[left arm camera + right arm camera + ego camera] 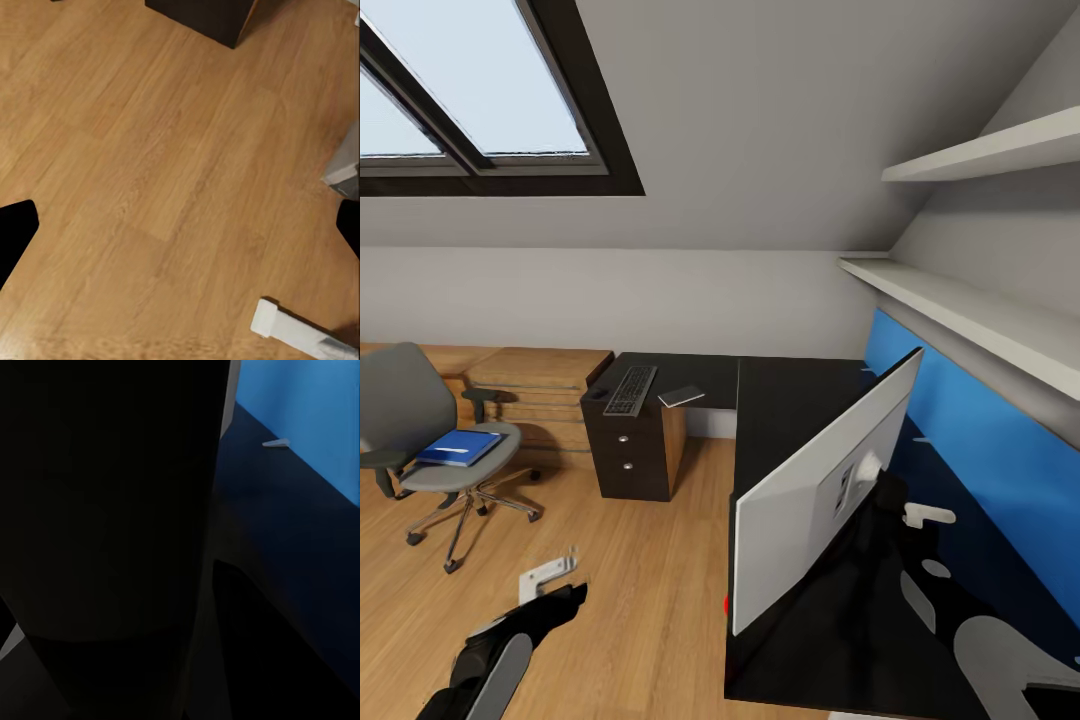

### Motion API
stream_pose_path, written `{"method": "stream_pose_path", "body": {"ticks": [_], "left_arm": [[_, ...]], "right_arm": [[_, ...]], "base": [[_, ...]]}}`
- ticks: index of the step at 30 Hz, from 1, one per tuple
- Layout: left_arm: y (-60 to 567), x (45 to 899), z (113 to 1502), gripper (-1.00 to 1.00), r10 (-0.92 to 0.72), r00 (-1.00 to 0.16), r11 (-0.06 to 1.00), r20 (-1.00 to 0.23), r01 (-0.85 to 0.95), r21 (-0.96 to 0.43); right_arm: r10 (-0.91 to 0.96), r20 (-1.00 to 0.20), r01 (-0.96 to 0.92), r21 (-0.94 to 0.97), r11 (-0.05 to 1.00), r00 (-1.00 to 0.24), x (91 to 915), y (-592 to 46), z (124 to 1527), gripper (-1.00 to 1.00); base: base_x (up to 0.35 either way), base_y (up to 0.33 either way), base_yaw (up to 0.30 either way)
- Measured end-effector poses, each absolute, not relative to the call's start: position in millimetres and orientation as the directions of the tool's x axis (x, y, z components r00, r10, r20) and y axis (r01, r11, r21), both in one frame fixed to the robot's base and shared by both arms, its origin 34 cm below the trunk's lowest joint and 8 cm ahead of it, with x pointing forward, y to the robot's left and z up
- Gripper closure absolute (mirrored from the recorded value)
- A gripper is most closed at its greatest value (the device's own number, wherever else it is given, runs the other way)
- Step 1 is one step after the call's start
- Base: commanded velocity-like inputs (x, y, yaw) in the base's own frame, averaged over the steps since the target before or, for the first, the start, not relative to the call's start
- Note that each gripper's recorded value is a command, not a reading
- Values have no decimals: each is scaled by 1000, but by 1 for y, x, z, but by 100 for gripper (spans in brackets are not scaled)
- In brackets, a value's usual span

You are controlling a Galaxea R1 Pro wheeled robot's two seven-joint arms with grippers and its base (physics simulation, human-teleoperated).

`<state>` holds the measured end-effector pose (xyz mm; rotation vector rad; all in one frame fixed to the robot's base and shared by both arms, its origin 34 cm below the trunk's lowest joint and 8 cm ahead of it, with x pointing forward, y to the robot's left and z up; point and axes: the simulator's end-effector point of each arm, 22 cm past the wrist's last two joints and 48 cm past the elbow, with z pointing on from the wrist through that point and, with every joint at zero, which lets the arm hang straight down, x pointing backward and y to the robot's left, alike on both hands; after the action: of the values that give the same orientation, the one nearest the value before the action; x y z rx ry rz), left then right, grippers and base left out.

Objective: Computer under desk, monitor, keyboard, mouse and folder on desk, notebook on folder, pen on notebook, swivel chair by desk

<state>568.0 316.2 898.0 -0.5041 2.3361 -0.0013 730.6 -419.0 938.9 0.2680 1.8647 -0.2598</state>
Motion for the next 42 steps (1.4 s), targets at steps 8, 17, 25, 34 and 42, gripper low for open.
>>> {"method": "stream_pose_path", "body": {"ticks": [8, 17, 25, 34, 42], "left_arm": [[322, 562, 886, -100, -363, -665, 919, -653, -372, -133], [321, 563, 887, -100, -362, -663, 919, -655, -370, -135], [321, 564, 888, -100, -362, -661, 919, -657, -369, -135], [320, 564, 888, -100, -361, -662, 920, -657, -368, -135], [320, 564, 889, -100, -362, -661, 920, -657, -368, -136]], "right_arm": [[57, -953, 317, -43, 947, -298, 730, -421, 939, 100], [58, -953, 319, -42, 947, -298, 730, -420, 938, 100], [60, -953, 319, -40, 947, -298, 730, -419, 939, 100], [61, -953, 320, -39, 947, -298, 730, -419, 939, 100], [58, -953, 317, -42, 948, -298, 730, -419, 939, 100]], "base": [[0, 0, 0], [0, 0, -22], [0, 0, -173], [0, 0, -129], [44, -33, -11]]}}
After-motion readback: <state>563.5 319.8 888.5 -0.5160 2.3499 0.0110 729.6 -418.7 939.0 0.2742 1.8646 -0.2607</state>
